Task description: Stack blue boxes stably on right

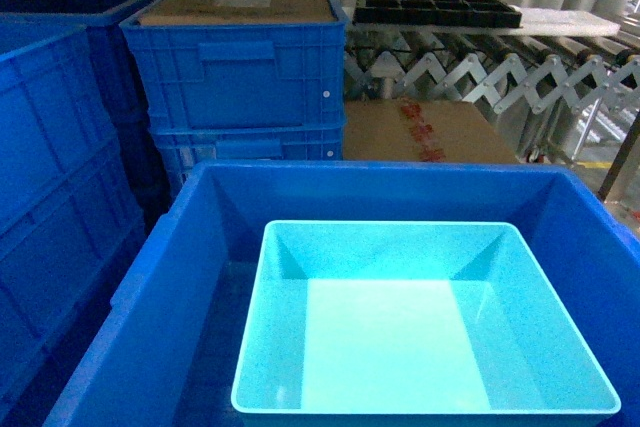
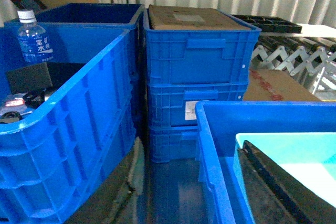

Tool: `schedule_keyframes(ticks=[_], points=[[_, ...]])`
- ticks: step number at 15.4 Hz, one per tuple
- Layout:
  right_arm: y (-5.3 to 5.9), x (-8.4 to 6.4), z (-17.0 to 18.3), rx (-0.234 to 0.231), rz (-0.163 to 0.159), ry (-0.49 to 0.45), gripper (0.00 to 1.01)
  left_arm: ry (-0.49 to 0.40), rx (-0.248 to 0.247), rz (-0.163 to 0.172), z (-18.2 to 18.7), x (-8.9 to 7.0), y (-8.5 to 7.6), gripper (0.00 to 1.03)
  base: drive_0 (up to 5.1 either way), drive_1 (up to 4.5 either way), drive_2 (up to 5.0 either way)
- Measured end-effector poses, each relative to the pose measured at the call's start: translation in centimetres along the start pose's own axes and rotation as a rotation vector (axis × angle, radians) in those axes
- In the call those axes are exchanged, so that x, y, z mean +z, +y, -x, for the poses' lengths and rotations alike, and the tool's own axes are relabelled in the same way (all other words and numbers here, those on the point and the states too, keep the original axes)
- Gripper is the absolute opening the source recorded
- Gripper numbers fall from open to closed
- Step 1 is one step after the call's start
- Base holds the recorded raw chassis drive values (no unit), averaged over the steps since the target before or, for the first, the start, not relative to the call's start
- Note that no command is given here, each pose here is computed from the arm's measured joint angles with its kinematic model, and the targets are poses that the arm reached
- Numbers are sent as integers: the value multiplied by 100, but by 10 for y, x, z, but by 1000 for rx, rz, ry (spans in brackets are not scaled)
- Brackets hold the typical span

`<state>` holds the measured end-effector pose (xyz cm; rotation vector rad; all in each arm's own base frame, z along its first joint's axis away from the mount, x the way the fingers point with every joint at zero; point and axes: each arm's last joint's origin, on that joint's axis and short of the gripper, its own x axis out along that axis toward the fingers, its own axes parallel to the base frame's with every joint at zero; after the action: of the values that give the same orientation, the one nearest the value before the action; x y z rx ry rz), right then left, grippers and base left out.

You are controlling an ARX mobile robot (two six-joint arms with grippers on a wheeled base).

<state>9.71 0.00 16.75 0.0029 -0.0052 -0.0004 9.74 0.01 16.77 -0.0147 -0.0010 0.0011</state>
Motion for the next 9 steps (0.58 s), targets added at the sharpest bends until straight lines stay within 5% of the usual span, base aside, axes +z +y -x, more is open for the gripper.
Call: schedule_keyframes(ticks=[3,4,9], points=[[0,0,0,0,0,0,98,0,0,0,0,0,0,92,0,0,0],[0,0,0,0,0,0,97,0,0,-1,0,0,0,99,0,0,0],[0,0,0,0,0,0,98,0,0,0,0,0,0,98,0,0,0]])
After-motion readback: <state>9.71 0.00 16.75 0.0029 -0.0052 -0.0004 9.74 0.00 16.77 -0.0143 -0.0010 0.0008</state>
